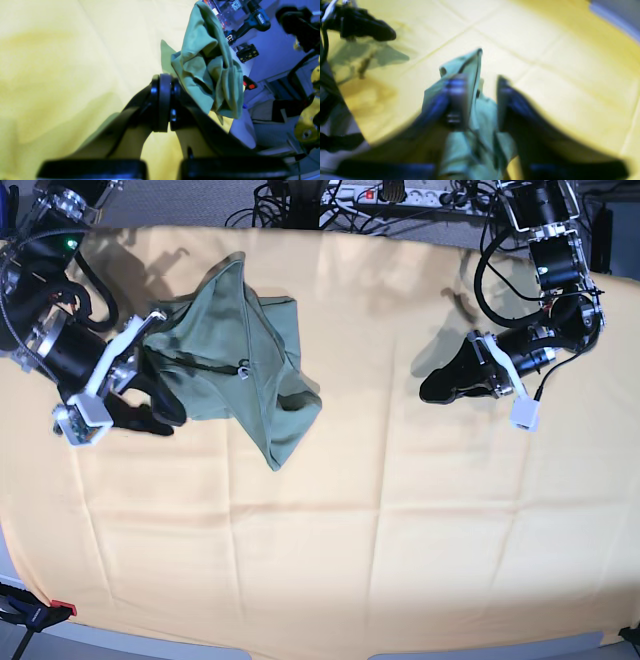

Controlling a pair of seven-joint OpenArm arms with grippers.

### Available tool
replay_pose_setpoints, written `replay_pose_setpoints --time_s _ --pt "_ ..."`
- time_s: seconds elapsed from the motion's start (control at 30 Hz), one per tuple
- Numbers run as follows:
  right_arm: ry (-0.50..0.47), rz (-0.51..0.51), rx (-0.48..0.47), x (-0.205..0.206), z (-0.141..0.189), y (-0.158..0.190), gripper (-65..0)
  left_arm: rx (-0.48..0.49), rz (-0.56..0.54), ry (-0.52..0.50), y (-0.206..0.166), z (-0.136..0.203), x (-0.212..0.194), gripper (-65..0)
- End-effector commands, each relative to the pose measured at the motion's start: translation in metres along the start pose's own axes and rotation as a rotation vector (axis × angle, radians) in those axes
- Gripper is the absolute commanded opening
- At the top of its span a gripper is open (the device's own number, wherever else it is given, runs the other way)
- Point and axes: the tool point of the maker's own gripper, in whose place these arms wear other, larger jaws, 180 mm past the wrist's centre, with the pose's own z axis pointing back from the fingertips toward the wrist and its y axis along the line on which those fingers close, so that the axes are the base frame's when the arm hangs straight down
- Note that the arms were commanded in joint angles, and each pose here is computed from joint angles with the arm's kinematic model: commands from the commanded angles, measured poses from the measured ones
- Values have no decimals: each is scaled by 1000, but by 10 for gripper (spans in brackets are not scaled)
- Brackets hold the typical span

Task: Fold the T-shirt properly
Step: 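Lift the bundled shirt with the right gripper and fold it over itself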

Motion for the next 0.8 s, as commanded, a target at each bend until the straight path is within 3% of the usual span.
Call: replay_pose_setpoints --time_s 0.0,0.17,0.37,0.43,0.57,0.7,0.77 --pt "-15 7 10 2 3 4 -649 -21 -38 -49 -5 2 18 -650" --pt "55 -63 45 -27 8 20 -650 -23 -44 -53 -5 1 22 -650" --pt "22 -162 250 -30 17 64 -650 -21 -46 -51 -5 2 22 -650" --pt "24 -162 256 -30 16 65 -566 -19 -47 -50 -4 2 22 -650" --pt "29 -161 307 -30 11 78 -295 -22 -49 -52 -5 4 23 -650" --pt "42 -160 430 -31 1 108 -274 -21 -49 -51 -4 4 23 -650" --pt "131 -124 400 -48 -8 110 -275 -20 -50 -49 -4 4 23 -650"
